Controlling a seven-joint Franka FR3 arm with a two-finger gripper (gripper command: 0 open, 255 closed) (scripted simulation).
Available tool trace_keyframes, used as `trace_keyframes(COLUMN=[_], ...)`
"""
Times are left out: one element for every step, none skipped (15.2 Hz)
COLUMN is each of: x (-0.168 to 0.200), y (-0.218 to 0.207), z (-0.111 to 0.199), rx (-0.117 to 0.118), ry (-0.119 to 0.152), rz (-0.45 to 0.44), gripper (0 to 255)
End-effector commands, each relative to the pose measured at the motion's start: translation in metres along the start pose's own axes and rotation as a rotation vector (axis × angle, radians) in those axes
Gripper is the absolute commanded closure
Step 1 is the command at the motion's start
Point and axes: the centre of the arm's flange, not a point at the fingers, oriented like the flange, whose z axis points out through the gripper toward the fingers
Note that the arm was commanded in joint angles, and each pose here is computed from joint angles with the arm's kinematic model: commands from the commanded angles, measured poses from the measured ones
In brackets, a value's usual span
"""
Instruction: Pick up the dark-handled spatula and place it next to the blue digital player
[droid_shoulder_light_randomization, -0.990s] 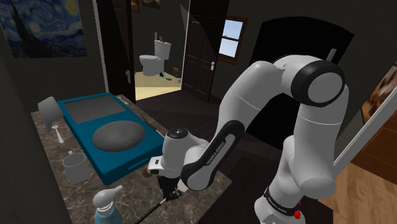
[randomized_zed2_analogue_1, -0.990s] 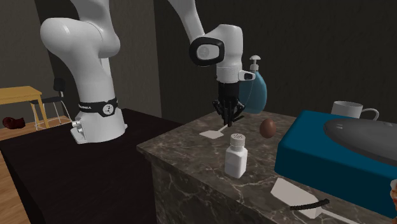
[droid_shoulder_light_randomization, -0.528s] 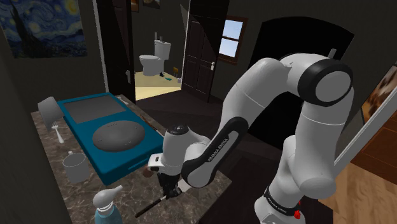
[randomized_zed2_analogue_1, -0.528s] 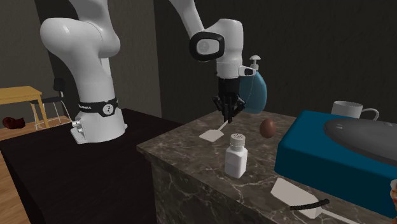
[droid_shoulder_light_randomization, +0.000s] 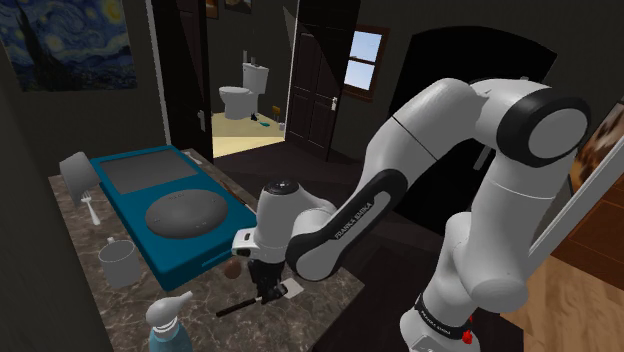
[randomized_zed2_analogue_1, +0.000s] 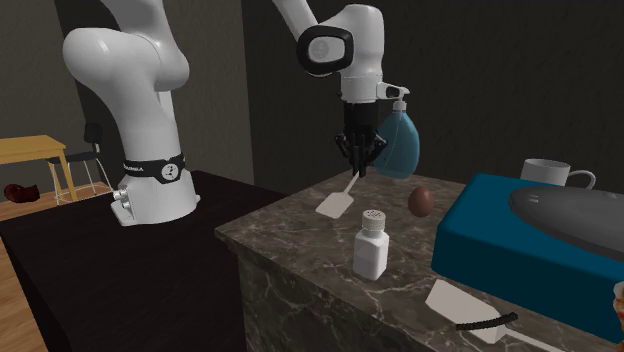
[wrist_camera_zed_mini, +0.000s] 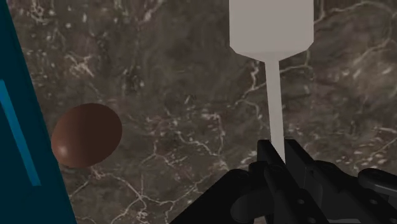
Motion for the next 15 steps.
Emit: trace_keyframes(x=[0.000, 0.001, 0.001, 0.001, 0.002, 0.002, 0.003, 0.003, 0.003, 0.004, 0.004, 0.004, 0.005, 0.005, 0.005], y=[0.001, 0.001, 0.001, 0.001, 0.001, 0.001, 0.001, 0.001, 0.001, 0.001, 0.001, 0.001, 0.001, 0.001, 0.001], z=[-0.011, -0.016, -0.021, -0.026, -0.032, -0.037, -0.042, -0.047, -0.053, -0.058, -0.063, -0.069, -0.074, -0.079, -0.084], rx=[0.000, 0.000, 0.000, 0.000, 0.000, 0.000, 0.000, 0.000, 0.000, 0.000, 0.000, 0.000, 0.000, 0.000, 0.000], ry=[0.000, 0.000, 0.000, 0.000, 0.000, 0.000, 0.000, 0.000, 0.000, 0.000, 0.000, 0.000, 0.000, 0.000, 0.000], rz=[0.000, 0.000, 0.000, 0.000, 0.000, 0.000, 0.000, 0.000, 0.000, 0.000, 0.000, 0.000, 0.000, 0.000, 0.000], gripper=[255, 255, 255, 255, 255, 255, 255, 255, 255, 255, 255, 255, 255, 255, 255])
